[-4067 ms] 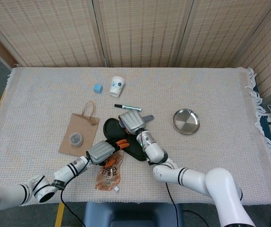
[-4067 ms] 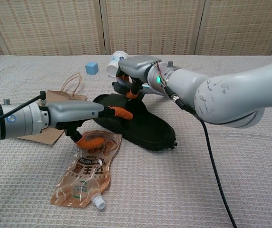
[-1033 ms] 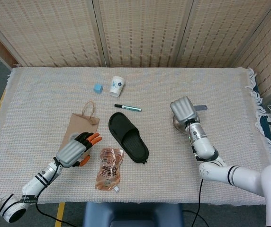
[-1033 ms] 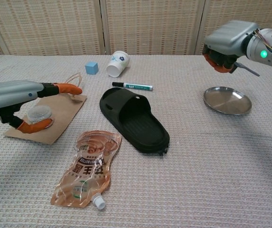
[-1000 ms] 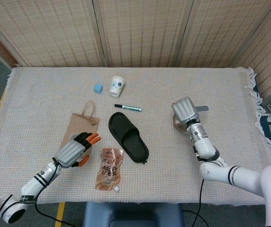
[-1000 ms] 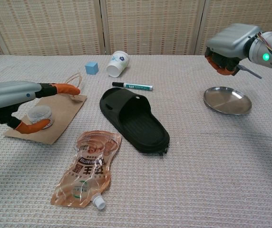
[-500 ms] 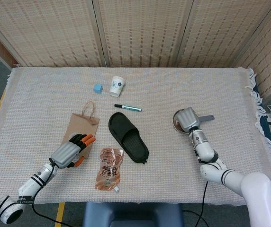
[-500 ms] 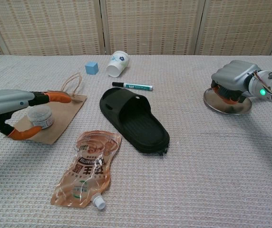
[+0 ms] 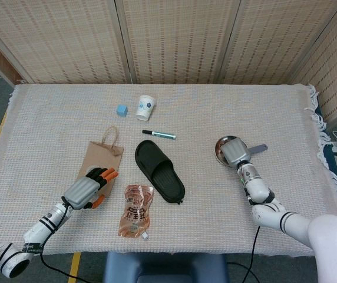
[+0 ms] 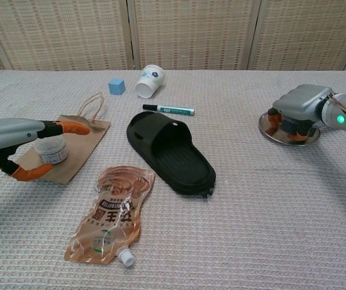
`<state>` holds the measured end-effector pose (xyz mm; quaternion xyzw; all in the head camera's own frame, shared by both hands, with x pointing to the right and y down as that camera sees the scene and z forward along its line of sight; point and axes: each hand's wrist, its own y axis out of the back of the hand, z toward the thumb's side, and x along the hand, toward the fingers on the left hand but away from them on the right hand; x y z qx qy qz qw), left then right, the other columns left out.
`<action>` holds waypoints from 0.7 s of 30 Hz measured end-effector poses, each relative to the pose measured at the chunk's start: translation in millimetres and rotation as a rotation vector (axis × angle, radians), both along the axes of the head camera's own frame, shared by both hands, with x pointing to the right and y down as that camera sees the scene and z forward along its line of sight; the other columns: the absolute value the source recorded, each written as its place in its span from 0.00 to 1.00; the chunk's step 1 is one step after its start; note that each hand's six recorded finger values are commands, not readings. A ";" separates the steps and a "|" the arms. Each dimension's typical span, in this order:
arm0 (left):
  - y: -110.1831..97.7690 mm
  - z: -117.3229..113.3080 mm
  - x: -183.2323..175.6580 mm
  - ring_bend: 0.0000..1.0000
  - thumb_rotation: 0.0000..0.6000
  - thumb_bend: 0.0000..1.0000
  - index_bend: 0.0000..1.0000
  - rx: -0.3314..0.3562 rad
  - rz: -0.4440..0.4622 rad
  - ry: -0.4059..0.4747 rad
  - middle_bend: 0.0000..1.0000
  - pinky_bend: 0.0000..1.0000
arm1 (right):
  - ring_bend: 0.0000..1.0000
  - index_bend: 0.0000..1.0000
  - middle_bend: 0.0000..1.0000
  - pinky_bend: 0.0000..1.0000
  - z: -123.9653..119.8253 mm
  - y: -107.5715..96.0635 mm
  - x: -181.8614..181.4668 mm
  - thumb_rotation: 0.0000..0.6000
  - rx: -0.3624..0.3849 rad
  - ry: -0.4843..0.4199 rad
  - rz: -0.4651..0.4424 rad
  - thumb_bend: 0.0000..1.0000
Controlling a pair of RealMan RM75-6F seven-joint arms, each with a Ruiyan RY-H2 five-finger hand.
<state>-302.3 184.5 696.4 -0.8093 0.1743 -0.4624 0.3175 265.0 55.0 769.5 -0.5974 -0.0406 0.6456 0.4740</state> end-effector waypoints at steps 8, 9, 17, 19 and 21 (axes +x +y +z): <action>-2.3 3.4 -1.2 0.00 1.00 0.56 0.00 -0.016 -0.018 -0.002 0.00 0.06 | 0.23 0.00 0.18 0.76 -24.1 -3.9 7.9 1.00 0.023 0.004 0.006 0.30; -3.0 4.1 -0.9 0.00 1.00 0.56 0.00 -0.020 -0.022 0.000 0.00 0.06 | 0.23 0.00 0.17 0.74 -25.2 -3.6 8.8 1.00 0.023 0.006 0.010 0.29; -7.3 5.7 -4.4 0.00 1.00 0.55 0.00 -0.027 -0.044 -0.004 0.00 0.06 | 0.09 0.00 0.07 0.47 -27.4 1.2 11.4 1.00 0.000 0.013 0.030 0.20; -8.1 6.1 -5.7 0.00 1.00 0.55 0.00 -0.030 -0.050 -0.007 0.00 0.06 | 0.06 0.00 0.05 0.44 -27.4 1.3 11.6 1.00 -0.006 0.013 0.037 0.17; -9.4 6.4 -6.7 0.00 1.00 0.56 0.00 -0.030 -0.055 -0.009 0.00 0.06 | 0.05 0.00 0.03 0.43 -28.4 0.2 10.4 1.00 -0.005 0.008 0.045 0.14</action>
